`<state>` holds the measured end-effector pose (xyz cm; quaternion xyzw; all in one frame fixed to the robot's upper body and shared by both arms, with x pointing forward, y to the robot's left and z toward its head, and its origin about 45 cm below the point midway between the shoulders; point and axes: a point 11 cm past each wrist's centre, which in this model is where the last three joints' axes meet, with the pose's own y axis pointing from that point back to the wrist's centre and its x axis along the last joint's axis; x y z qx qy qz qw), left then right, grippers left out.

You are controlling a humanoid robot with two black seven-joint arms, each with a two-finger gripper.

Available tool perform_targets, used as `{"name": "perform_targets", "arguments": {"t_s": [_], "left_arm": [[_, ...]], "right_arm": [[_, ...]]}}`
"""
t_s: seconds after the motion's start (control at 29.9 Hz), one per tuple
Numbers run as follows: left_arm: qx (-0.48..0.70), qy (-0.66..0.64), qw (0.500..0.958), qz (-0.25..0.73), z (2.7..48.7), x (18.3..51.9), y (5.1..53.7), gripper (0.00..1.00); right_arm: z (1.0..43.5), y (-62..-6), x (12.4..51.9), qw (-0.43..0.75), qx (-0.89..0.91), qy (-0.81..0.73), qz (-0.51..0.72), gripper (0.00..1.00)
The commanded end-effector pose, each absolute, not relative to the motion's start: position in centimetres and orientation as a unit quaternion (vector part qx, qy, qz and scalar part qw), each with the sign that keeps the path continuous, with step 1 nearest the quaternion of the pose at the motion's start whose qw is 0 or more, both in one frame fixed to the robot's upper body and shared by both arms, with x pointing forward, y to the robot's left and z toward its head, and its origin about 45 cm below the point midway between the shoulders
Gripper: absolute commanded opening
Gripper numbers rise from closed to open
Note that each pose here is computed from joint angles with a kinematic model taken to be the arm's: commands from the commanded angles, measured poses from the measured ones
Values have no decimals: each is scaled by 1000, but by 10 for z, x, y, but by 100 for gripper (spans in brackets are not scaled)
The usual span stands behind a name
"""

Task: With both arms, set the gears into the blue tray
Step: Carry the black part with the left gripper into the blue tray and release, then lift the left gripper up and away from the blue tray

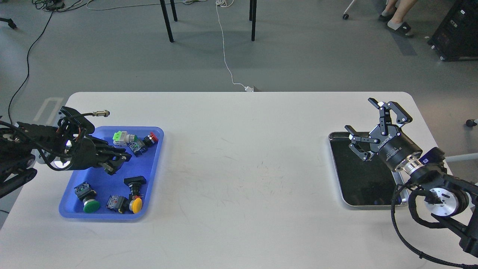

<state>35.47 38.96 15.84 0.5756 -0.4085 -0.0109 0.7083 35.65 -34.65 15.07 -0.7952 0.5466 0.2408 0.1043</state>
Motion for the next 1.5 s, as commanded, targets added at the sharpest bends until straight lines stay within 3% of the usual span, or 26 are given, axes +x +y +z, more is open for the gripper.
{"name": "perform_targets", "arguments": {"t_s": [0.0,0.33,0.5,0.57,0.67,0.7,0.77,0.9,1.04,1.14,1.3,1.47], "left_arm": [[589,-386,710,-13,144,342,404,15],[583,-384,716,-11,139,340,400,18],[583,-384,716,-10,138,341,399,25],[586,-382,714,-9,138,341,402,33],[589,-381,713,-6,138,342,404,70],[589,-383,712,-2,140,344,405,77],[590,-390,707,9,144,349,409,85],[577,-411,704,39,163,361,406,88],[494,-425,744,150,211,386,377,91],[376,-400,802,237,246,396,338,94],[141,-233,895,354,257,394,270,98],[0,-106,890,444,235,390,241,98]], "right_arm": [[150,-347,356,104,-795,547,241,96],[151,-346,356,104,-796,545,241,96],[151,-346,356,104,-796,545,241,96],[151,-346,356,104,-796,545,242,96],[151,-346,356,104,-796,545,242,96],[150,-346,356,103,-796,545,242,96],[151,-346,356,104,-796,546,241,96],[151,-346,356,103,-797,545,240,96],[155,-346,359,104,-799,544,235,97],[156,-344,360,102,-802,541,232,97],[151,-335,356,46,-833,516,195,99],[148,-338,359,29,-825,536,179,99]]}}
